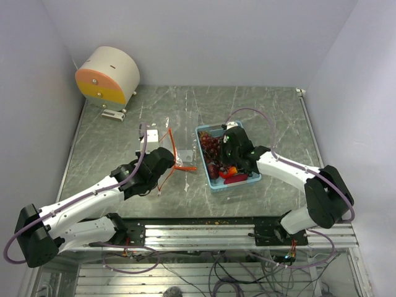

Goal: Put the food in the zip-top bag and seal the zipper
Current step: Pick up the fake fruit from the bin, then place the fake fruit in the zipper food storage bag.

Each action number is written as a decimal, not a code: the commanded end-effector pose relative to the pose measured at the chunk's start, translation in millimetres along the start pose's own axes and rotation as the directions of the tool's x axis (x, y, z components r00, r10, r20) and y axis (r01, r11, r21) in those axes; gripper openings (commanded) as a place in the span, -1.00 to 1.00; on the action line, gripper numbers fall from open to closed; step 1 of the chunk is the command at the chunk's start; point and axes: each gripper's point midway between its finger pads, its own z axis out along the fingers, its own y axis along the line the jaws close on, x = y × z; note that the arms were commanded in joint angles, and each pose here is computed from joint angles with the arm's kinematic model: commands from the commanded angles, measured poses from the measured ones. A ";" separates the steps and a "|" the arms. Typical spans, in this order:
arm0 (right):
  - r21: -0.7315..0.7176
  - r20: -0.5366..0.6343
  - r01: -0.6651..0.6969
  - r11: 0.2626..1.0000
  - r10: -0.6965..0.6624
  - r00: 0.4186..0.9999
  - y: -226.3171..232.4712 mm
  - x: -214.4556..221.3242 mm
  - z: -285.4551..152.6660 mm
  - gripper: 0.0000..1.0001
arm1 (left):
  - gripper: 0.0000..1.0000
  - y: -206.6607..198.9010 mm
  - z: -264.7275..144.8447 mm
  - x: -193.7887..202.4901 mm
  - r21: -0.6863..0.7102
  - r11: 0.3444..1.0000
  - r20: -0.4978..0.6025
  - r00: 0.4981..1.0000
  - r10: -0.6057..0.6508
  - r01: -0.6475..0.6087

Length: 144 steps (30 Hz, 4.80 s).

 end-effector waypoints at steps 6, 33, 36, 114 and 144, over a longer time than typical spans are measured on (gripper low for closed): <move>-0.074 0.082 0.030 0.997 -0.024 0.996 14.0 -31.7 -59.0 -1.00 | -0.86 -6.9 -1.8 -3.7 0.026 1.000 0.000 1.000 -0.015 0.015; -0.854 0.305 0.293 0.429 -0.043 0.951 172.7 -47.6 -199.8 -1.00 | -0.86 -25.3 -2.2 -15.3 0.101 0.992 0.030 0.997 -0.076 0.073; -0.857 0.291 0.275 0.436 -0.031 0.956 179.3 -46.6 -189.1 -1.00 | -0.86 -28.2 -0.9 -14.7 0.108 0.992 0.028 0.997 -0.075 0.072; -0.564 0.102 -0.398 0.724 0.538 0.837 196.9 -89.5 -49.4 -1.00 | -0.86 -63.8 -14.9 -0.3 0.401 0.907 0.021 0.989 -0.147 0.127; -0.231 0.475 0.024 0.973 0.092 0.875 171.1 -98.8 -140.3 0.40 | -0.86 -36.8 -26.5 -47.0 0.251 0.956 0.085 0.980 -0.178 0.152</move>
